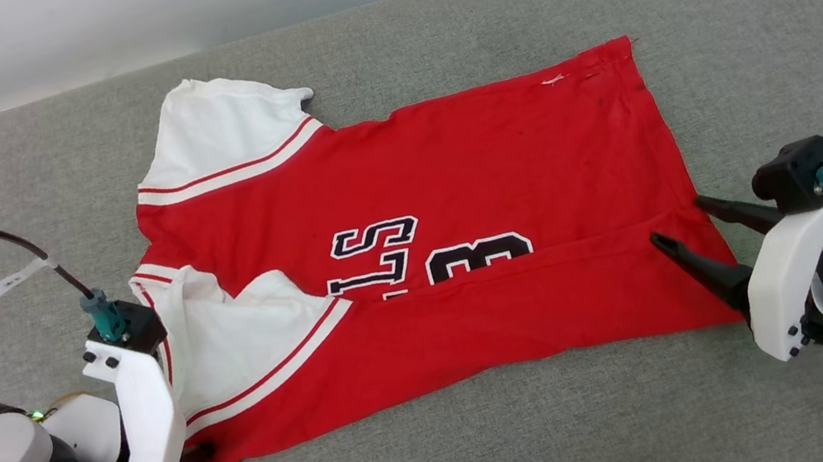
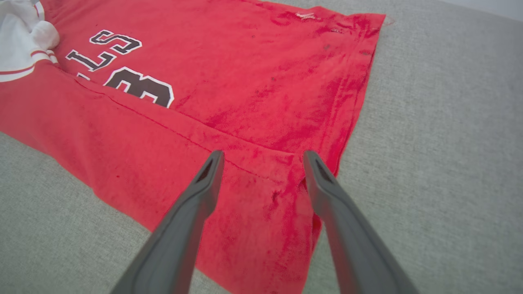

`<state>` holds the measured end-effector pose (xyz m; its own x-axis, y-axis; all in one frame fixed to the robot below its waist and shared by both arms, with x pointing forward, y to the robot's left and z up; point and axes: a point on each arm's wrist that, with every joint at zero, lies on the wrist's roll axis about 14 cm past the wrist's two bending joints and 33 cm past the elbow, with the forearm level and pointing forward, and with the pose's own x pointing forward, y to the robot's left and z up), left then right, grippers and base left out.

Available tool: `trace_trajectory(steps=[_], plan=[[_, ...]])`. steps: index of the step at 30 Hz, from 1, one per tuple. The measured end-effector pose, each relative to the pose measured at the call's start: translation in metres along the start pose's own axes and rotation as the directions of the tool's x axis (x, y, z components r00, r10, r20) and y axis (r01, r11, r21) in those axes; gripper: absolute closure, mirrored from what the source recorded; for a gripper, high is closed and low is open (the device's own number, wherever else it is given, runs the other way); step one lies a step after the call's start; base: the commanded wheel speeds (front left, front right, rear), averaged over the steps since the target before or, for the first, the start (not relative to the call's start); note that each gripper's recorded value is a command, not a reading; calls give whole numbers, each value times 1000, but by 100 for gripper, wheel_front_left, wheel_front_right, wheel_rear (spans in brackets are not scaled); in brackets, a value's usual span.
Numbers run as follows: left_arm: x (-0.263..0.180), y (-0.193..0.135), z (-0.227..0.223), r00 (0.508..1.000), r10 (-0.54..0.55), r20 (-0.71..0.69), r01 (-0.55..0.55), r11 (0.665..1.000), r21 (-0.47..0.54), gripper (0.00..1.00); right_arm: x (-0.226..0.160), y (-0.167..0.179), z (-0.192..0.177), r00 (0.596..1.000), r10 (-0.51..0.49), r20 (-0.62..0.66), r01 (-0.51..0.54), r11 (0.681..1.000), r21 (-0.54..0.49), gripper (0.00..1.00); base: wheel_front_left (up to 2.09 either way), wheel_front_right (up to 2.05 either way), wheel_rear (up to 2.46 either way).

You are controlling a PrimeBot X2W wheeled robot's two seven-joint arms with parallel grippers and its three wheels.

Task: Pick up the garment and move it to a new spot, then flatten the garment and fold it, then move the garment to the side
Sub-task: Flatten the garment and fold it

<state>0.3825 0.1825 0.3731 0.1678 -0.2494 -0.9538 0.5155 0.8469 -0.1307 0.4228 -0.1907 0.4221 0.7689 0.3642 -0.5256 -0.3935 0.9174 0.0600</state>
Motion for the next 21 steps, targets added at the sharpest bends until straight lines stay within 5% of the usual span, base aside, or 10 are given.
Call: trace_trajectory(steps=[1,2,3,12,16,21], plan=[[1,-1,0,1000,-7,-5,7,1000,3,0,0,-2,1,1000,-4,2,4,1000,1,0,0,0,0],[2,-2,0,1000,-13,-6,13,1000,8,66,-1,-3,3,1000,-7,7,7,1000,4,0,0,0,0],[2,-2,-1,1000,-15,-5,15,1000,10,100,-1,-4,4,1000,-10,9,10,1000,7,0,0,0,0],[-15,-11,8,997,-16,82,10,997,76,100,-19,-23,56,999,-32,24,35,991,-128,0,0,0,0],[-27,-13,14,991,-19,133,7,996,94,100,-29,-22,43,985,-23,-174,-10,982,-188,0,0,0,0],[-34,-21,22,985,-35,169,16,993,118,100,-45,-36,19,903,-63,-425,-38,973,-226,0,0,0,0]])
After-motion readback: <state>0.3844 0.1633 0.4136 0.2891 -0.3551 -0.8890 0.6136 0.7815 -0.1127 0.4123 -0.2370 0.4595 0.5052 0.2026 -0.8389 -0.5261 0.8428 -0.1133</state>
